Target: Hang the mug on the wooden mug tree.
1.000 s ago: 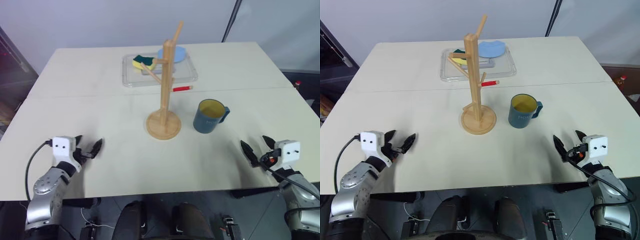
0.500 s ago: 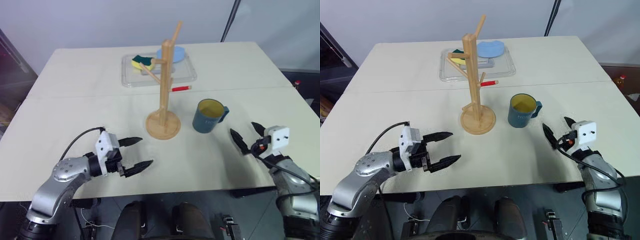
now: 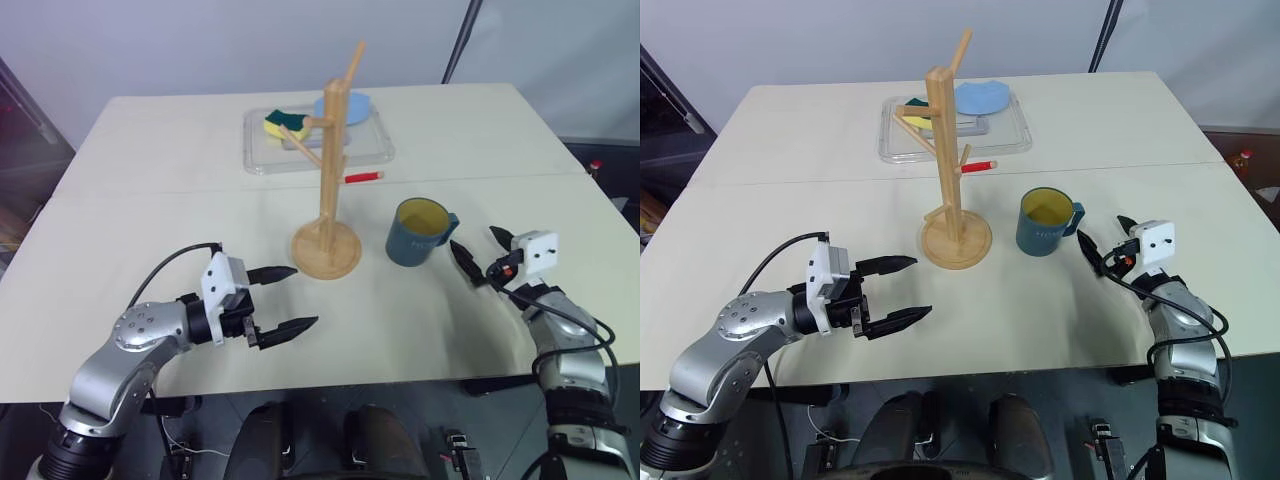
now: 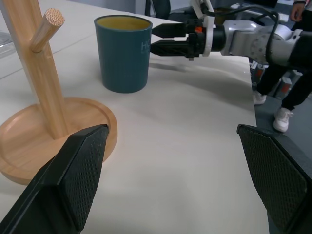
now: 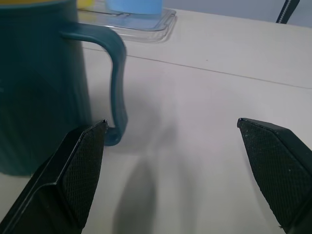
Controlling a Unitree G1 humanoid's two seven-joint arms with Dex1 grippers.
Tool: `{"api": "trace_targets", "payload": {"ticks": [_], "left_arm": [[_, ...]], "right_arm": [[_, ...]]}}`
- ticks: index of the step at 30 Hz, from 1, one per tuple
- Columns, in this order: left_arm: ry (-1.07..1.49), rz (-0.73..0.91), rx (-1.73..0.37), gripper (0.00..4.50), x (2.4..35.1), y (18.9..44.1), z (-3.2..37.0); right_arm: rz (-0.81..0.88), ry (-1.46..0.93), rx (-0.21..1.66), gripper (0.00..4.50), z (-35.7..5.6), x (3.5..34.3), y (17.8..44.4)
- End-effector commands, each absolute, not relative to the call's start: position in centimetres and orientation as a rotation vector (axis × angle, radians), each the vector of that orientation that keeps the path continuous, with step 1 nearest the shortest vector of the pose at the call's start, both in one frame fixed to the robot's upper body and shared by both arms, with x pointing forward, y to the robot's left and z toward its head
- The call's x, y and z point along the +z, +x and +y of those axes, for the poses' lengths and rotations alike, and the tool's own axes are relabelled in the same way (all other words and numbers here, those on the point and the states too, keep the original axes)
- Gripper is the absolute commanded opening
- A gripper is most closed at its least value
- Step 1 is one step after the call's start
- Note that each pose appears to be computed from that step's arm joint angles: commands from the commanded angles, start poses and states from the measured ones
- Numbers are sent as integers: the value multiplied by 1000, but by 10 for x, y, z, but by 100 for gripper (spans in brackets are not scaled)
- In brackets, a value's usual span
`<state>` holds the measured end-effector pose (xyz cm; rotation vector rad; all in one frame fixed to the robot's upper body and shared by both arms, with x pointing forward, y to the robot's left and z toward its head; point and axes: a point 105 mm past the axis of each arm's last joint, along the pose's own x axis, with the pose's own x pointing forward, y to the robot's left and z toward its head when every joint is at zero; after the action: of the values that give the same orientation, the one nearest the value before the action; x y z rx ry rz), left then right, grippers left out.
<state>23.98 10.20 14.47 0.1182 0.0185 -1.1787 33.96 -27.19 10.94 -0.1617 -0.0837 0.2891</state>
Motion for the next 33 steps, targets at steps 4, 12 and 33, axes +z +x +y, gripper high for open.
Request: {"api": "trace_targets", "payload": {"ticks": [4, 12, 33], "left_arm": [[140, -15, -1184, 450, 152, 237, 100], [146, -13, -1182, 450, 152, 238, 100], [156, -17, -1177, 450, 155, 240, 100]], "right_arm": [[-151, -200, 329, 443, -261, 129, 349], [-169, -200, 362, 443, -245, 136, 361], [-134, -184, 423, 443, -237, 128, 380]]}}
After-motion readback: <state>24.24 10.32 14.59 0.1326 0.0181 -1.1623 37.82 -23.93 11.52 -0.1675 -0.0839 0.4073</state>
